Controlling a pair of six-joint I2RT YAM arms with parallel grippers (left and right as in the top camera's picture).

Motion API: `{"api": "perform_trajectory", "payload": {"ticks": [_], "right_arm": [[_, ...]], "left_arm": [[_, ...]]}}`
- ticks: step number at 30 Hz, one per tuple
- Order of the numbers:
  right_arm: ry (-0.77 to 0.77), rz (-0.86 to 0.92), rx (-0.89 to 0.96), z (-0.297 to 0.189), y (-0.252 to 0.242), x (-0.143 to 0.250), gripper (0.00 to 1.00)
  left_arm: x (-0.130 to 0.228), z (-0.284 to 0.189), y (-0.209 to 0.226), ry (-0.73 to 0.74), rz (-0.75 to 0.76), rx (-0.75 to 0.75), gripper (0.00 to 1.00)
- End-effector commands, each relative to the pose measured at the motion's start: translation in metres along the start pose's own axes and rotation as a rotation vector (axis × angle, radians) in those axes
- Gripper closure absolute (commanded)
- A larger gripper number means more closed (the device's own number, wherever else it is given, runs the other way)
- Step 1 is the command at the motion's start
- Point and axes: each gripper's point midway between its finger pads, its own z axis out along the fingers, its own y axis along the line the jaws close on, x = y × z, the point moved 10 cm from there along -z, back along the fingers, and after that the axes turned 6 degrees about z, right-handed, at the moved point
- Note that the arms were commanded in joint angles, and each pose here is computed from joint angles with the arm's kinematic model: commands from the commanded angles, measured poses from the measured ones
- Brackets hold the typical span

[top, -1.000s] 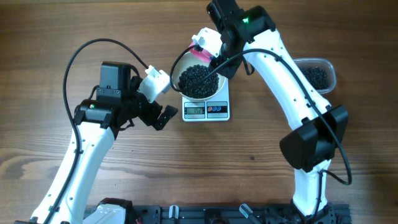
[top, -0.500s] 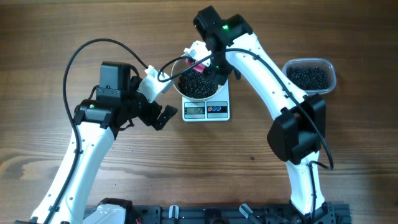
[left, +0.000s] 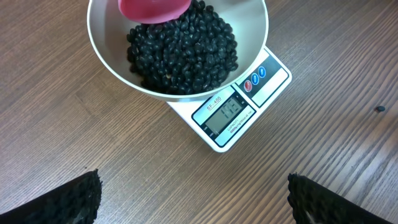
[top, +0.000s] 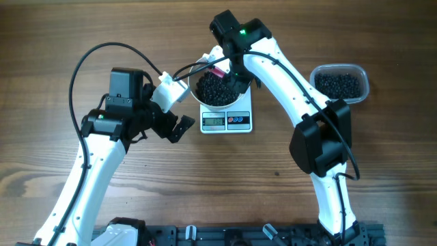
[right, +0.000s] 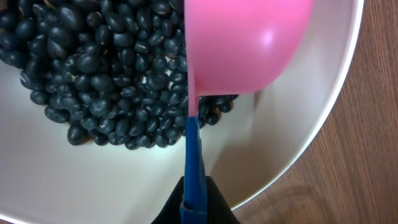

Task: Scoop item into bowl and weigh 150g on scale
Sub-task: 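Dip the scoop into the bowl and scoop out some beans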

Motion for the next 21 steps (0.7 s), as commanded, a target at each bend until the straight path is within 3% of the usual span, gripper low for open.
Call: {"api": "perform_trajectory", "payload": {"ticks": [1,21], "right_arm": [[0.030,0.012,0.017,0.010,0.001,-0.001,0.96],[0.000,-0.078,-0.165,0.008,0.016,0.000,0.96]], "left_arm": [[0.002,0.000,0.000,-0.003,-0.010,0.001,0.00],[0.002,0.000,0.000,-0.003,-0.010,0.001,0.00]]}}
